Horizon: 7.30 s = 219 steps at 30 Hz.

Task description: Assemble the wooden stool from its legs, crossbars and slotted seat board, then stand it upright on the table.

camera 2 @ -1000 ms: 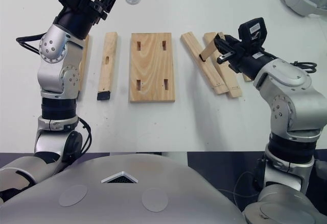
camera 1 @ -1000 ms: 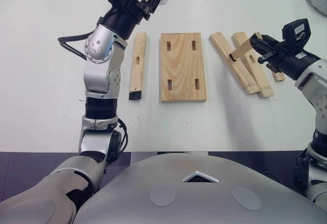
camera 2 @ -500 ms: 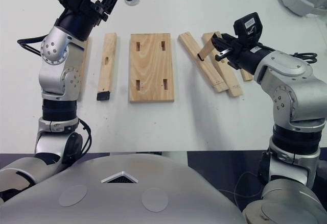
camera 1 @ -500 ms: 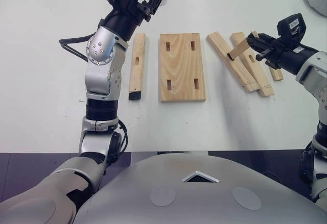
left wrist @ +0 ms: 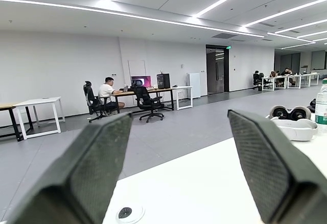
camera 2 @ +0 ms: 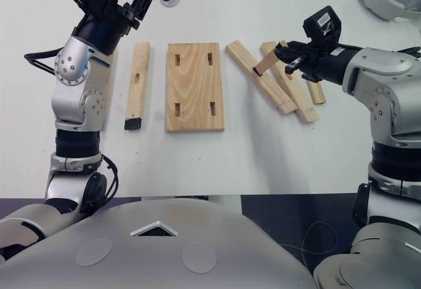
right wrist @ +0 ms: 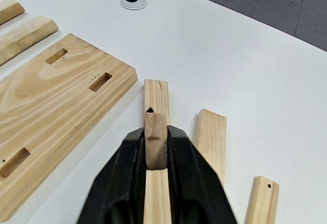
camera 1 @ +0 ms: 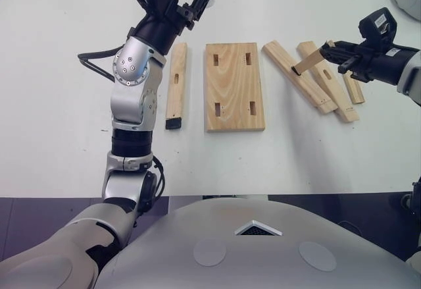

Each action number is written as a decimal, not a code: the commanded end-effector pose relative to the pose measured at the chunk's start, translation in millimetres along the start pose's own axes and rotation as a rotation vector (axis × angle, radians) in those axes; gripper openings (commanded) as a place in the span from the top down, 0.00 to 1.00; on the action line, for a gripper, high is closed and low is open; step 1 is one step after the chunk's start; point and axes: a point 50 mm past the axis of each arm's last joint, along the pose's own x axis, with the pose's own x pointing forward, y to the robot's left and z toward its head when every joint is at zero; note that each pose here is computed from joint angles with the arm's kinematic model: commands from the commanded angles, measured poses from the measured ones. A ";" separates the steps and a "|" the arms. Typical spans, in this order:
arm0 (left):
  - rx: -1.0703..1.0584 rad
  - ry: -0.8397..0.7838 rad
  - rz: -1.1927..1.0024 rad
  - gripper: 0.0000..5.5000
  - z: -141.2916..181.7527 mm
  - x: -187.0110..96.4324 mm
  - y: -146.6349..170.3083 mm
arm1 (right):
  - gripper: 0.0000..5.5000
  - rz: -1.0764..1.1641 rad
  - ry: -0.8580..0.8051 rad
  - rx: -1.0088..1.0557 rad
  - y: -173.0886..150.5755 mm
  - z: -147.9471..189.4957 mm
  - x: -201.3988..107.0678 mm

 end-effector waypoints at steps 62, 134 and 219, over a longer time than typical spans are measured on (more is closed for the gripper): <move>-0.005 -0.008 -0.047 0.38 -1.1 10.3 -9.1 | 0.43 -0.088 -0.773 0.192 -14.8 47.3 55.2; -0.495 0.137 -0.036 0.38 -12.1 20.2 -11.7 | 0.63 -0.174 -0.482 -0.099 -7.6 -33.4 37.0; -0.598 0.254 0.427 0.82 52.8 -58.6 32.2 | 0.16 -0.271 -0.370 -0.070 65.2 -99.7 18.4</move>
